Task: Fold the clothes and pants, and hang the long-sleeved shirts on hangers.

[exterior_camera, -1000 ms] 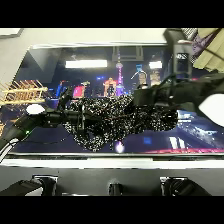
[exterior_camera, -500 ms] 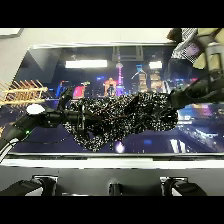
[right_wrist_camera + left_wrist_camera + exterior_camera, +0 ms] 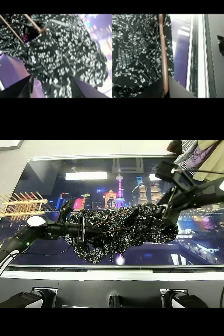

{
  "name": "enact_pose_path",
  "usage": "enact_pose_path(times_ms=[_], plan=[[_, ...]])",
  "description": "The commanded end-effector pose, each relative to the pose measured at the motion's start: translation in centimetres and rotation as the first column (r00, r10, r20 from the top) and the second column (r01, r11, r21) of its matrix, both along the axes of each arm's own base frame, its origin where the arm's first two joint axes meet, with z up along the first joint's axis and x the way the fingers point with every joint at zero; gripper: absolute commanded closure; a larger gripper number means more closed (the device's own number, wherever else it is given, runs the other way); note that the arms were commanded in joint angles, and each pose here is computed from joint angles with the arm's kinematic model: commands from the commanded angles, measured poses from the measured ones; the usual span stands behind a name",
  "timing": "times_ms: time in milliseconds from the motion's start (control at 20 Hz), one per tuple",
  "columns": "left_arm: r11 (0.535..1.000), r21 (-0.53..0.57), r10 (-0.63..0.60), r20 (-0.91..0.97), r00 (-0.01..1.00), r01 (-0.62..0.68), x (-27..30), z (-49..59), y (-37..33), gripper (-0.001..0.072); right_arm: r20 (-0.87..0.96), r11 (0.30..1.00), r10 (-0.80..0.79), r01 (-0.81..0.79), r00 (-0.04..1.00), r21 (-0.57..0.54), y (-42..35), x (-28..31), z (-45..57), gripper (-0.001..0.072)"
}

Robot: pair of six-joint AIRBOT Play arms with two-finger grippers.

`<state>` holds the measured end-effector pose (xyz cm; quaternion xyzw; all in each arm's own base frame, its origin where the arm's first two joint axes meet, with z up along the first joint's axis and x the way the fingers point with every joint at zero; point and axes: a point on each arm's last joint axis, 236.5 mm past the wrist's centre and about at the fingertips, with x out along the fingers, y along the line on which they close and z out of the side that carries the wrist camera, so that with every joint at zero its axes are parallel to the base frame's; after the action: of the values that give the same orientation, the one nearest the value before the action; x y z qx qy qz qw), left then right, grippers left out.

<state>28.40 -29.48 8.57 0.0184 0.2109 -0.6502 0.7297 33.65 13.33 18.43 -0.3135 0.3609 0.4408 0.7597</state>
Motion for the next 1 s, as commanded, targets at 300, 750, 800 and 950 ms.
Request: enact_pose_path(times_ms=[300, 750, 800, 950], plan=[[1.000, 0.001, 0.000, 0.000, 1.000, 0.000, 0.0, 0.0, 0.0, 0.0687, -0.121, 0.988, 0.126, -0.114, 0.985, 0.102, 3.2, 2.0, -4.5, 0.0280], [1.000, 0.000, 0.004, -0.006, 1.000, -0.004, 0.1, 0.0, 0.1, 0.0636, -0.085, 0.981, 0.188, -0.183, 0.979, 0.064, 2.6, -0.6, -2.5, 0.0696], [0.999, 0.002, 0.032, -0.034, 0.999, -0.032, 0.5, -0.1, 0.2, 0.0552, -0.069, 0.984, 0.178, -0.176, 0.982, 0.043, 2.2, -0.6, -2.1, 0.0697], [0.961, 0.024, 0.272, -0.267, 0.925, -0.276, 4.3, -0.6, 2.4, 0.0103, -0.050, 0.992, 0.130, -0.129, 0.990, 0.015, 1.3, -0.9, -1.3, 0.0697]])
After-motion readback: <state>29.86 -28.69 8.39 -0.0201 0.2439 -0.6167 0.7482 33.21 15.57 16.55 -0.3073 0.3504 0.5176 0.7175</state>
